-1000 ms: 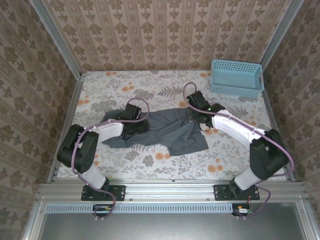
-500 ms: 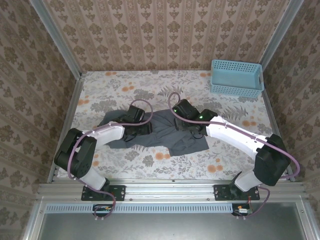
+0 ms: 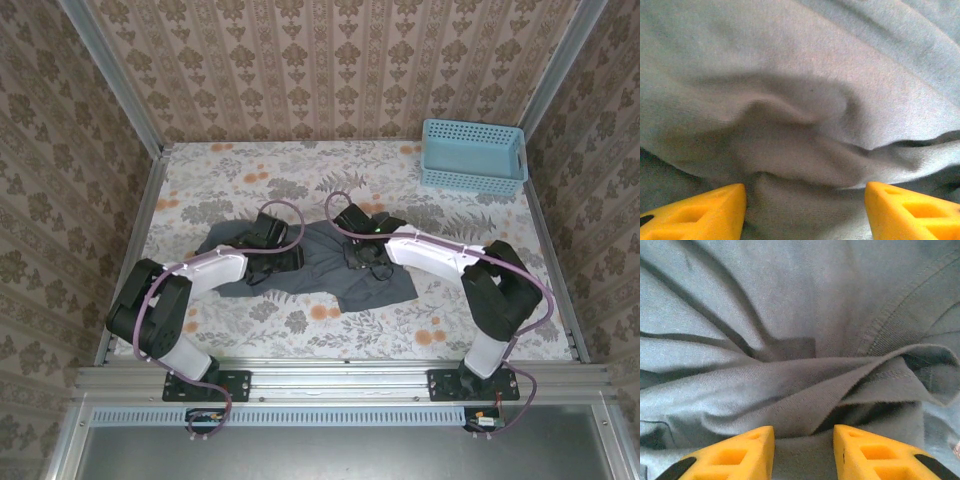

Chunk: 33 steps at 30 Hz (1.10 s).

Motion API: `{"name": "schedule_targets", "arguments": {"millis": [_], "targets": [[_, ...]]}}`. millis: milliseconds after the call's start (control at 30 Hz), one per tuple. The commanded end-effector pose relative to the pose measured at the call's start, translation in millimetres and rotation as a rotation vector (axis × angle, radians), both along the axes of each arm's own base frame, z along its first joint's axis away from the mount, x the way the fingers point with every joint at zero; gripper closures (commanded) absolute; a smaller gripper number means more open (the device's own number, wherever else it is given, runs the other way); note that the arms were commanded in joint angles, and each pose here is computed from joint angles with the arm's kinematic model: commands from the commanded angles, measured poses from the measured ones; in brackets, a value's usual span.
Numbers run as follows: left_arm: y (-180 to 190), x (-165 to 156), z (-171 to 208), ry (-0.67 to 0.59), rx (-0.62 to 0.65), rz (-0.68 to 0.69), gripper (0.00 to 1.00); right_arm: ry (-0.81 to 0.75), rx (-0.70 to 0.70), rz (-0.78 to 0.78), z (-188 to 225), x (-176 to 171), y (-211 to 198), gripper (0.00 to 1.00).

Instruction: Fold the inside-out t-shirt

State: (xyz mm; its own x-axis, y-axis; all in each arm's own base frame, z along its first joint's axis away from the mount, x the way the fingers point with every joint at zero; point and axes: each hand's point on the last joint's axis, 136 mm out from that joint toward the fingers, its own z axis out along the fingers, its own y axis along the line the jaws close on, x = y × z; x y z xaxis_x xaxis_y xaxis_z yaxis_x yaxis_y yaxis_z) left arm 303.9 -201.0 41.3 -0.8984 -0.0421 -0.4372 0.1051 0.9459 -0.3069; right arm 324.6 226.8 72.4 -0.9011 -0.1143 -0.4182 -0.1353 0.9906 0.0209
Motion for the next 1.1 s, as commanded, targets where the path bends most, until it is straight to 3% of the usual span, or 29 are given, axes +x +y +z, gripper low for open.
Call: {"name": "schedule_targets", "arguments": {"millis": [0,333,533,833,967,1067], "targets": [[1,-4,1,-0.005,-0.007,0.013,0.35,-0.011,0.012,-0.019,2,8,3,0.63],[-3,-6,0,-0.003,-0.008,0.0,0.34,-0.007,-0.023,-0.02,-12,22,7,0.63],[-5,-8,-1,-0.003,-0.001,-0.005,0.33,-0.078,0.003,0.02,3,43,21,0.68],[-10,-13,-3,-0.005,-0.017,-0.003,0.33,-0.074,0.011,0.056,6,66,38,1.0],[-10,-13,-2,-0.007,-0.009,-0.013,0.32,-0.126,0.028,0.05,32,66,32,0.98],[-10,-12,-2,-0.011,-0.008,-0.01,0.32,-0.13,0.052,0.054,41,56,27,0.82]]}}
